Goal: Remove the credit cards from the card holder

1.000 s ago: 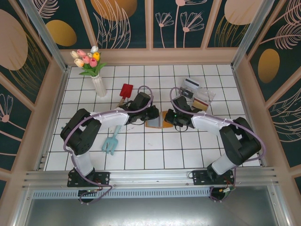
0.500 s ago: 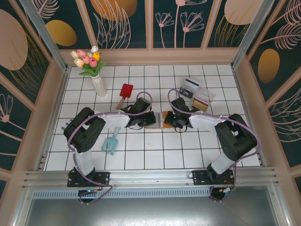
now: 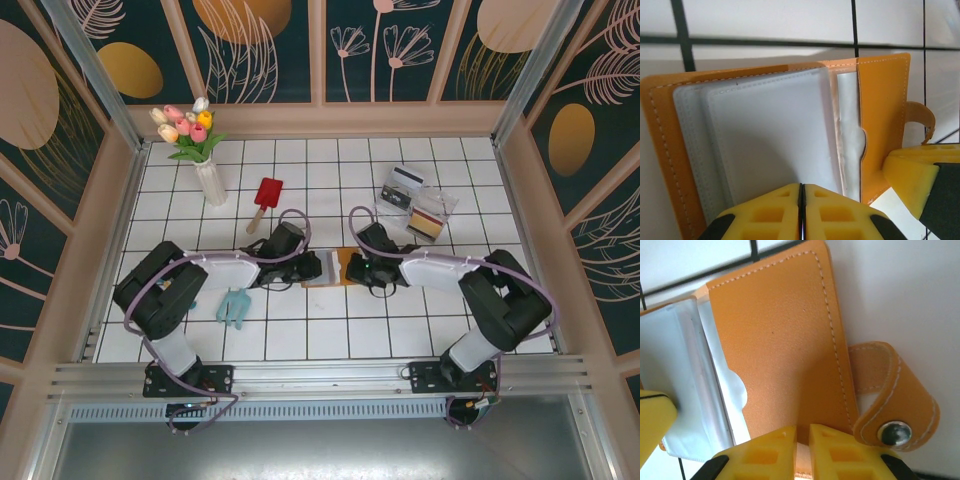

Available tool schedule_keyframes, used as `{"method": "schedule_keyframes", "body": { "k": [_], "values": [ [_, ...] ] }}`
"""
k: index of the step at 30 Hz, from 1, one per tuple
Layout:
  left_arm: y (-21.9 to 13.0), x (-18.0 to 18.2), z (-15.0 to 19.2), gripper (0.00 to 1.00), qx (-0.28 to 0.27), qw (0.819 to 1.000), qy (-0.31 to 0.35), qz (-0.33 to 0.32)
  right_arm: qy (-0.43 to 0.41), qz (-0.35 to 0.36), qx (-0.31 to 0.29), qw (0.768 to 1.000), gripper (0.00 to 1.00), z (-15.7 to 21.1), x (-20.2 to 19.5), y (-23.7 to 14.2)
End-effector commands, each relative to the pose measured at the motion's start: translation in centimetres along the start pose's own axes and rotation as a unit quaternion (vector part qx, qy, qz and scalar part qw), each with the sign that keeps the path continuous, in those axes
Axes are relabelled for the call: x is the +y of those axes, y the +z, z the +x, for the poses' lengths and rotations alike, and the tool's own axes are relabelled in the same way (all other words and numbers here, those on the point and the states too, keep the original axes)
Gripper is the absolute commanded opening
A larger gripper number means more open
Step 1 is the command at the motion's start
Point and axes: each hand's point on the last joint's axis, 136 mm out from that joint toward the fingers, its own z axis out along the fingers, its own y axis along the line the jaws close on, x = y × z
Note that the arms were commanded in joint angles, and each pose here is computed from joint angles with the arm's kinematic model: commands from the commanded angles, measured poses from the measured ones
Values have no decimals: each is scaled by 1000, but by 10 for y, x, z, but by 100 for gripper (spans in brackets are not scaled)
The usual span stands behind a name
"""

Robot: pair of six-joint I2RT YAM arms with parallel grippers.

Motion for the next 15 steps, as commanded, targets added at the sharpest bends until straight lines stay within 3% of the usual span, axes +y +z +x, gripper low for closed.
{"method": "schedule_keyframes", "body": {
  "k": [1,6,15],
  "values": [
    [-12,12,10,18,13,999,-14,-27,-3,4,-18,1000,19,-5,5,-21],
    [-41,-11,-25,37,-67,997,-34,4,-38,-30,-99,994,27,-49,48,-62],
    [-74,26,-38,81,-127,987,-95,-35,-81,-18,-147,986,31,-77,87,-76]
  ]
}}
